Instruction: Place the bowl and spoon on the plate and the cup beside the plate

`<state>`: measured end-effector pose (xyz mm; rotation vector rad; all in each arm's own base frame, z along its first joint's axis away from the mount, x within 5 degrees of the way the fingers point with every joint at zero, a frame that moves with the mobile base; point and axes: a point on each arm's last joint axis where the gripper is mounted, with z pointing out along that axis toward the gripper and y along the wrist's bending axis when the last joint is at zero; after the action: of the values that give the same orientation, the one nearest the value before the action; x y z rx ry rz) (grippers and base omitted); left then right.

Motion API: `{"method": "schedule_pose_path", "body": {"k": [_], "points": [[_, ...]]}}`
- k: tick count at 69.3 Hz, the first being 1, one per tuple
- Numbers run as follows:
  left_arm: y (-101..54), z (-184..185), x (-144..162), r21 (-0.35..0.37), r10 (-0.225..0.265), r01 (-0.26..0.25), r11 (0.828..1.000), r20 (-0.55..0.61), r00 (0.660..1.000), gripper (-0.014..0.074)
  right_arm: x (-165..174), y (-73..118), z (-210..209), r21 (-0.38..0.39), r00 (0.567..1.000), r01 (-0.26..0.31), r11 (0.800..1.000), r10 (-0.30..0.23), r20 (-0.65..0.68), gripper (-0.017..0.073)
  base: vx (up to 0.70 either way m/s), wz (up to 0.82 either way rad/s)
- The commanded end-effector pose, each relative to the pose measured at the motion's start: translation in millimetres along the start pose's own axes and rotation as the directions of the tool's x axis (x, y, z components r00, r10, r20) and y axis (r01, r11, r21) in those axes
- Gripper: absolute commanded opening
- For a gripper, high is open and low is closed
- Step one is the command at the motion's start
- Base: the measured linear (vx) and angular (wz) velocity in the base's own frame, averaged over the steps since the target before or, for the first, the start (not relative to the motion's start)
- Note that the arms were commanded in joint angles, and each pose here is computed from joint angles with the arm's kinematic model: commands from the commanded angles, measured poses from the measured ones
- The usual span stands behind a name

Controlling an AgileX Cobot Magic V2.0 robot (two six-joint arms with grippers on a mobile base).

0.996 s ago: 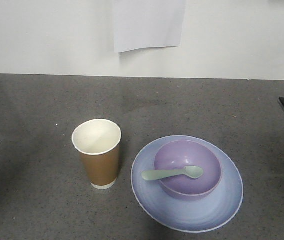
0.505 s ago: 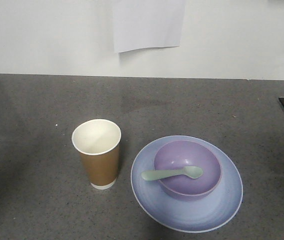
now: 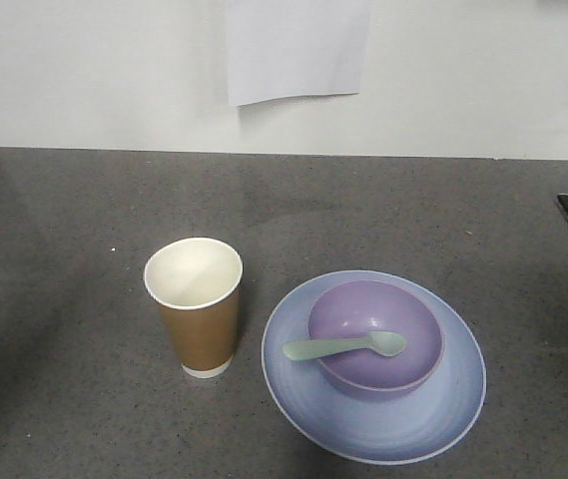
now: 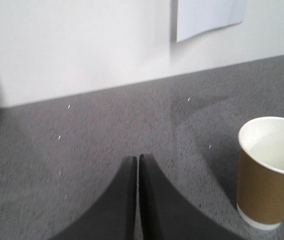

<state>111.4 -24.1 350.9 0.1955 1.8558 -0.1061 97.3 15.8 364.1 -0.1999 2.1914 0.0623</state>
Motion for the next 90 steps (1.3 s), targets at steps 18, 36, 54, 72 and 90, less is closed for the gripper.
{"method": "schedule_pose_path", "body": {"k": [18,36,54,72,90], "points": [[-1.2,-2.4,75.2,-0.014,0.112,-0.113,0.994,0.312,0.944,-0.0008,-10.5,-0.9,-4.6,0.006,0.997,0.000,1.000,-0.001,0.077,-0.0010,0.00,0.00],[5.4,-10.4,128.6,-0.122,0.104,-0.066,0.990,0.336,0.936,-0.0008,-10.5,-0.9,-4.6,0.006,0.997,0.000,1.000,-0.001,0.077,-0.0010,0.00,0.00],[6.3,-17.9,149.5,-0.172,0.101,-0.032,0.985,0.413,0.905,-0.0008,-10.5,-0.9,-4.6,0.007,0.997,0.001,1.000,-0.002,0.077,-0.0010,0.00,0.00],[6.7,-18.0,148.7,-0.184,0.114,-0.039,0.982,0.417,0.902,-0.0008,-10.5,-0.9,-4.6,0.007,0.997,0.001,1.000,-0.002,0.077,-0.0010,0.00,0.00],[6.7,-18.1,148.4,-0.184,0.114,-0.039,0.982,0.417,0.902,-0.0008,-10.5,-0.9,-4.6,0.007,0.997,0.001,1.000,-0.002,0.078,-0.0010,0.00,0.00]]}}
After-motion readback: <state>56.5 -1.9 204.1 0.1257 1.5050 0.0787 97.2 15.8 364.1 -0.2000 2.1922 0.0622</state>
